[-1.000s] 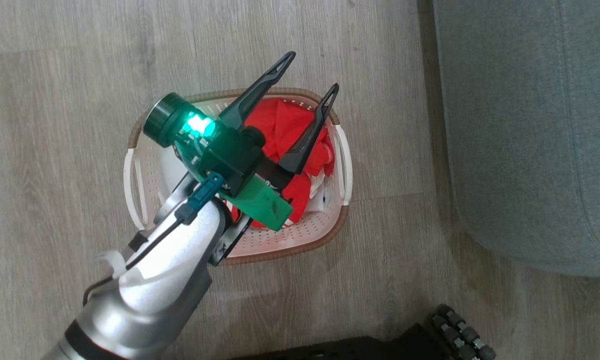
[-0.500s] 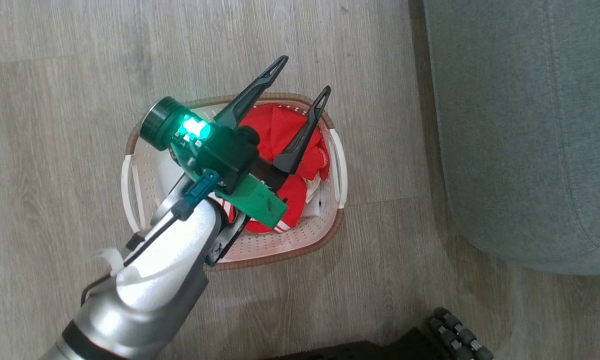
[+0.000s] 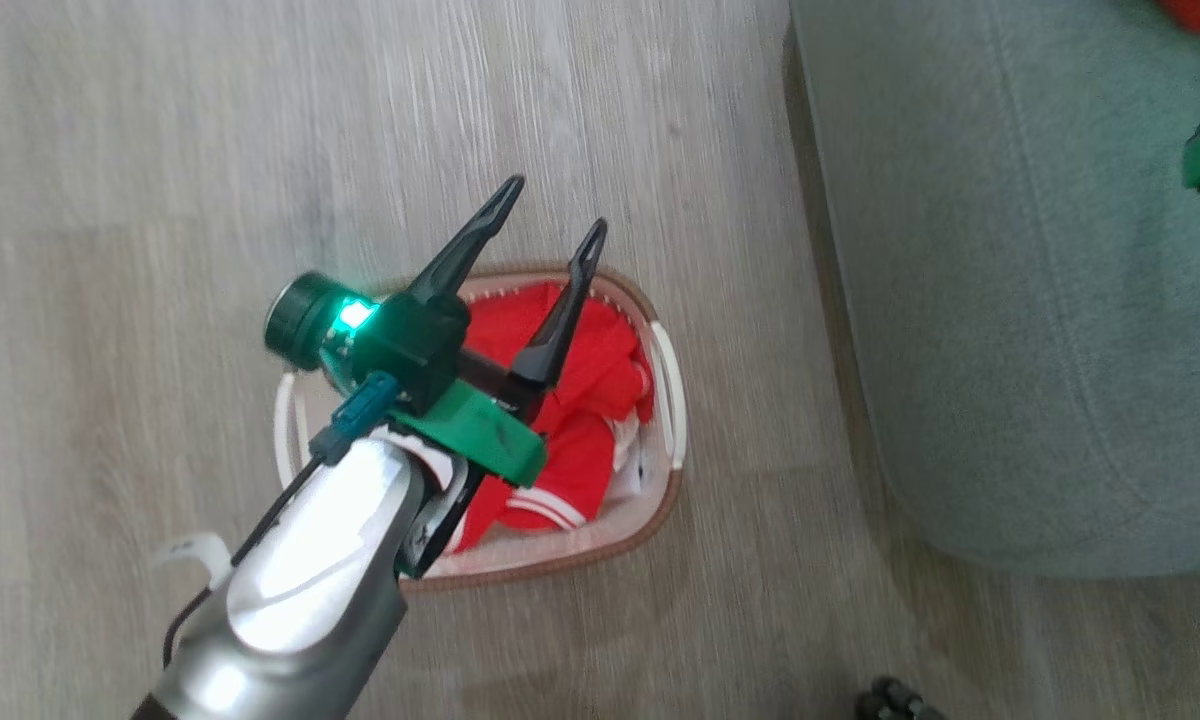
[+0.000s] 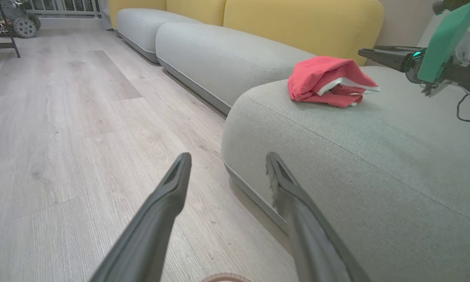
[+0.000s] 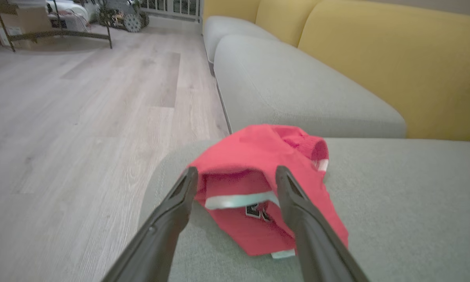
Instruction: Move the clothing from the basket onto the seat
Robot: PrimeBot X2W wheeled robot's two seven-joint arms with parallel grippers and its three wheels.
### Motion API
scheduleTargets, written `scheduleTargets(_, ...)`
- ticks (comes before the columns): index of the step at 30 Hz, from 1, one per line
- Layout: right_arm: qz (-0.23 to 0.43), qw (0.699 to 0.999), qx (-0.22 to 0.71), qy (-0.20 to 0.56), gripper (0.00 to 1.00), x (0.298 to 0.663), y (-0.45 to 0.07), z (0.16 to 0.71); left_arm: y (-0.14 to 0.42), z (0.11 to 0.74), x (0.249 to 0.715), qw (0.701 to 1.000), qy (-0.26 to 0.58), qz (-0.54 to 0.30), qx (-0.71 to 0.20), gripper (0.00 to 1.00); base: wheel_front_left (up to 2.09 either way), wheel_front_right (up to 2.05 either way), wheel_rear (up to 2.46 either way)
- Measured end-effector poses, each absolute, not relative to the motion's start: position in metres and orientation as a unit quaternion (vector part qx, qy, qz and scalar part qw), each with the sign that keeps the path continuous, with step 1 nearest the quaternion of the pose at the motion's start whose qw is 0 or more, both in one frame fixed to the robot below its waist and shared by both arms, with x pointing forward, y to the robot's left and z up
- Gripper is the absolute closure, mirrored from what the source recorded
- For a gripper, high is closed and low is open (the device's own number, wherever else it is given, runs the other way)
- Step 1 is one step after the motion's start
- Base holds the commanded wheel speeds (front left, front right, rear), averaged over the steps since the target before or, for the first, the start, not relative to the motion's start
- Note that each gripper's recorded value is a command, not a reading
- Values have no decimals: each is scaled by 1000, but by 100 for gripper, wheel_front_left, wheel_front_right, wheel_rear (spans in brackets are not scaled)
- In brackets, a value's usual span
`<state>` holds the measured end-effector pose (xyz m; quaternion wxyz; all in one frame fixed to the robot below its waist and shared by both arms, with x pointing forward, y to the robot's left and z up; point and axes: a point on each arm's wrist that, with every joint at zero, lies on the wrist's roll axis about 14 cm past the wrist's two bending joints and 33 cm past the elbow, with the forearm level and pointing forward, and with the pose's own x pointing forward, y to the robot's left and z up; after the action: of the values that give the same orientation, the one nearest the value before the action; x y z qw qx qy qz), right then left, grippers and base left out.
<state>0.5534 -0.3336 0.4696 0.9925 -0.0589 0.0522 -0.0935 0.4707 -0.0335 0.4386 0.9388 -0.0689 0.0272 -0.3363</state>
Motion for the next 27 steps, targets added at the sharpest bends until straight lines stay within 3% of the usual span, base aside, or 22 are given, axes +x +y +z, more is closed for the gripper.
scheduleTargets(11,-31,999,-3,-22,0,524,-270,525,19,472,447,970,16,-231,-66,0,0,0,0)
scheduleTargets(19,16,996,76,-38,0,480,-202,527,83,487,409,991,5,-122,-58,0,0,0,0)
scheduleTargets(27,46,994,93,-43,0,434,-165,521,126,490,371,997,-1,-51,-60,0,0,0,0)
